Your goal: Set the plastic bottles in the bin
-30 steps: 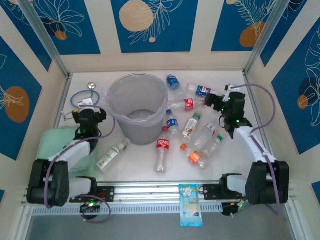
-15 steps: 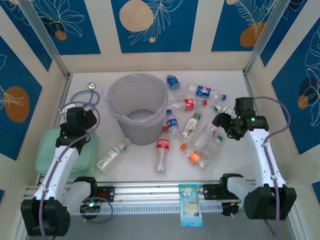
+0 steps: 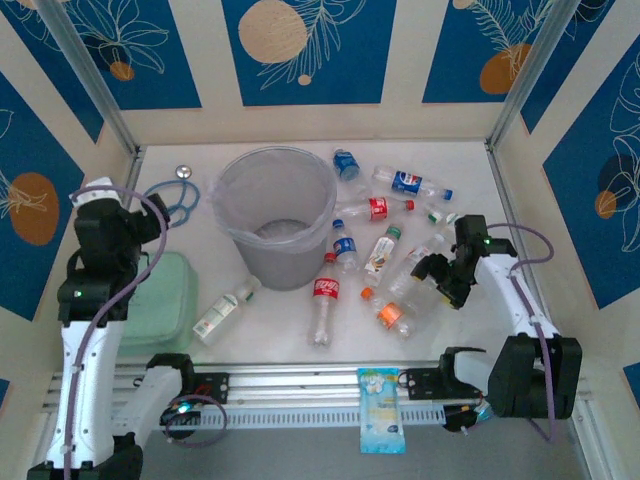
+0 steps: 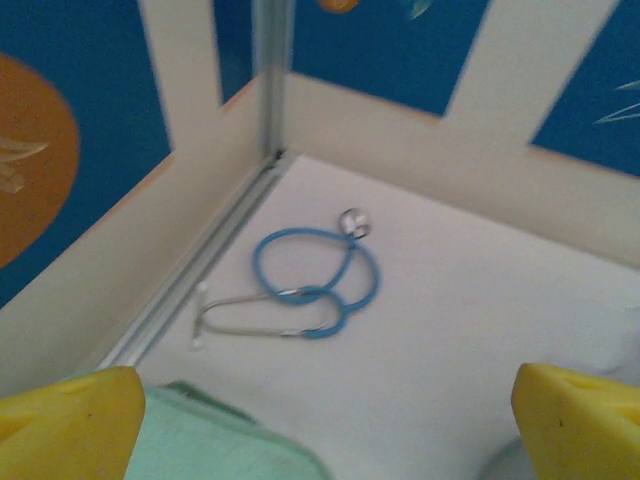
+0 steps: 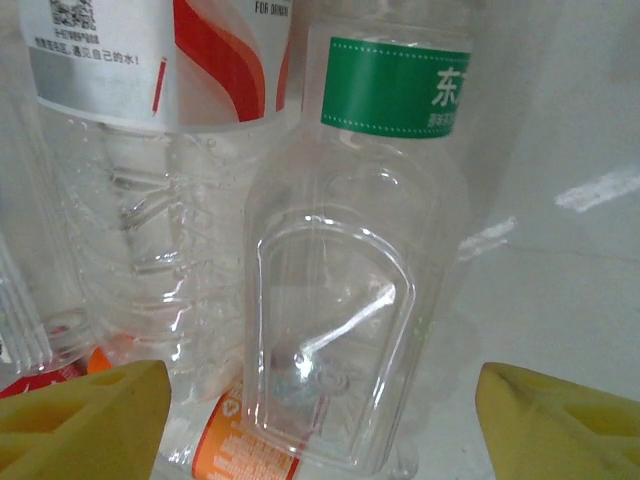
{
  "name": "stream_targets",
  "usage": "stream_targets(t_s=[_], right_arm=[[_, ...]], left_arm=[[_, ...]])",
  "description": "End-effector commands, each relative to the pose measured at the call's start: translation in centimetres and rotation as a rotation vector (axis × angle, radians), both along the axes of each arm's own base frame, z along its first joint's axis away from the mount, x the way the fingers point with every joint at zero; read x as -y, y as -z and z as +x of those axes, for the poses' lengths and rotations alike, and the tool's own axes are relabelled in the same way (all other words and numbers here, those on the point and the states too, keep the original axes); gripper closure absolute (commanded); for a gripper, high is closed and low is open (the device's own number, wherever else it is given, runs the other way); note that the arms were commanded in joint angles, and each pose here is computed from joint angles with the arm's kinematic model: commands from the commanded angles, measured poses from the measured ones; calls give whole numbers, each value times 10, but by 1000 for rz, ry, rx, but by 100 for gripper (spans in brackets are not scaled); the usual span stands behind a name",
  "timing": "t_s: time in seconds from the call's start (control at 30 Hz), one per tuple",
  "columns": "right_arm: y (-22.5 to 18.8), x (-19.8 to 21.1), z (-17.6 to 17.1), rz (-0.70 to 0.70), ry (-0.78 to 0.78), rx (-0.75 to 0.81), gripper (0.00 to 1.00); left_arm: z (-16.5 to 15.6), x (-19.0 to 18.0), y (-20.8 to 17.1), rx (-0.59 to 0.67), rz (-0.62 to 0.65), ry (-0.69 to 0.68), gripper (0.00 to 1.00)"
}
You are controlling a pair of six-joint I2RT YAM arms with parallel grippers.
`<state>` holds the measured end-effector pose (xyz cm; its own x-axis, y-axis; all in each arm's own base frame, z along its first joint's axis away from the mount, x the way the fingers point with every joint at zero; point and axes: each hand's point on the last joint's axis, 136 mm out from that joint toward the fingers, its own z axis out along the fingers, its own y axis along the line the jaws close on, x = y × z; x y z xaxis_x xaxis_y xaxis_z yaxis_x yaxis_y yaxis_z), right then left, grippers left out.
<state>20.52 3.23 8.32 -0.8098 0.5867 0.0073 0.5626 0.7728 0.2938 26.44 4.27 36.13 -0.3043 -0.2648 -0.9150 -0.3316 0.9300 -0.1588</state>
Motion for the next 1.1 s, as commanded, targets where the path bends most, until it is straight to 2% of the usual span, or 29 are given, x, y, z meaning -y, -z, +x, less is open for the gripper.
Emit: stream_targets(t_s=[0.0, 0.07, 0.13, 0.3, 0.47, 0.57, 0.8, 0.87, 0.93, 1.07], right_arm=[[12, -2, -1, 13, 11, -22, 19], [18, -5, -1, 27, 11, -47, 18], [25, -4, -1, 12, 8, -60, 19], [42, -5, 3, -12, 0, -78, 20], [48, -3, 7, -88, -60, -83, 24], [47, 0, 9, -131, -91, -91, 30], [31, 0, 7, -150, -122, -52, 39], [22, -1, 8, -144, -123, -18, 41], [12, -3, 7, -129, -117, 21, 49], [-16, -9, 8, -87, -119, 105, 53]], left_arm=[[12, 43, -6, -20, -125, 226, 8], [22, 66, -15, 0, -203, 334, 9], [29, 78, -21, 23, -228, 388, 8], [36, 84, -24, 54, -243, 413, 6], [38, 97, -1, 16, -313, 459, 6], [38, 99, 11, 19, -335, 456, 6], [42, 121, 44, -68, -424, 509, 8], [43, 124, 50, -88, -421, 514, 7], [41, 124, 56, -103, -415, 507, 7], [39, 126, 68, -109, -434, 510, 9]])
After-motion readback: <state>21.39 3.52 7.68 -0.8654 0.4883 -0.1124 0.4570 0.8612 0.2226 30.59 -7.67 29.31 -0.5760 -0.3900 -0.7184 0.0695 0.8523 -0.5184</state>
